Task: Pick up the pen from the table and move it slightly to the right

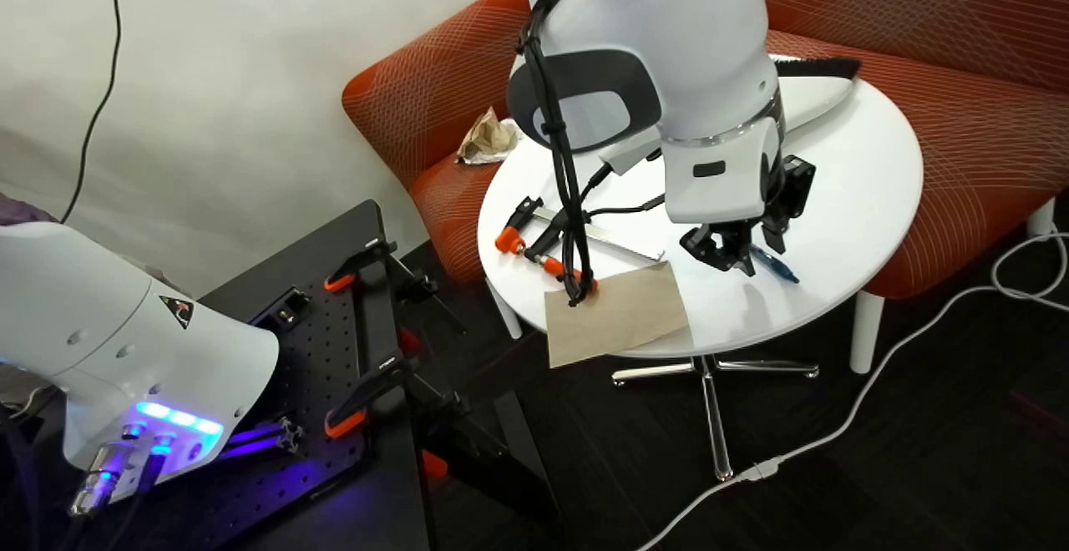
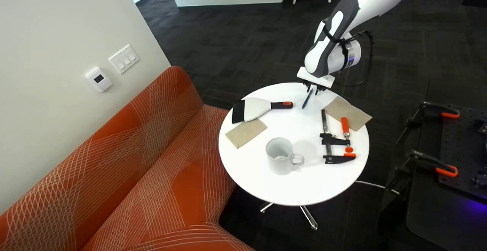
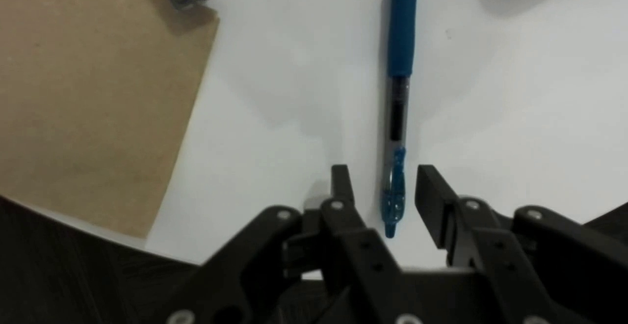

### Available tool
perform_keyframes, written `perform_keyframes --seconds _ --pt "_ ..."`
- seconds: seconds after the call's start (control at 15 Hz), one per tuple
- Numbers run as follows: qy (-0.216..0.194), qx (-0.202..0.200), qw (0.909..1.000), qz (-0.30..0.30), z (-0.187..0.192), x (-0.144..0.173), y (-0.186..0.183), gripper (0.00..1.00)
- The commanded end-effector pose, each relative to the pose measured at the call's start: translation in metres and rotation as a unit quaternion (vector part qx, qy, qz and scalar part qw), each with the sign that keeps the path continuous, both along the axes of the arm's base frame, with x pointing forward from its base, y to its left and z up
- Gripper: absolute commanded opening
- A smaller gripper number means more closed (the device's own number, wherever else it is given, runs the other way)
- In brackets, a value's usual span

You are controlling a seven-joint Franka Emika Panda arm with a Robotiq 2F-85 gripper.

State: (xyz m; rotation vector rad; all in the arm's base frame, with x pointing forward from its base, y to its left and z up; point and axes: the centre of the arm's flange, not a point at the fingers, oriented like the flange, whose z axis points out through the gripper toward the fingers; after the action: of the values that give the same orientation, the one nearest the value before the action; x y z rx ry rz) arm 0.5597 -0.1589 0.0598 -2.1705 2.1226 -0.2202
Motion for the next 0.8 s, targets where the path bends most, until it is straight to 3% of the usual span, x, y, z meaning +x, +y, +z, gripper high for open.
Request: perform_keyframes --seconds 0.0,0.27,0.73 --pt "-0.020 0.000 0.9996 -0.018 0.002 0.004 0.001 0.73" --pt "-0.031 -0.010 0.9993 -0.017 0.012 0.000 0.004 0.99" --pt "-0.051 -0.025 0.9983 -0.007 0.025 0.000 0.009 1.00"
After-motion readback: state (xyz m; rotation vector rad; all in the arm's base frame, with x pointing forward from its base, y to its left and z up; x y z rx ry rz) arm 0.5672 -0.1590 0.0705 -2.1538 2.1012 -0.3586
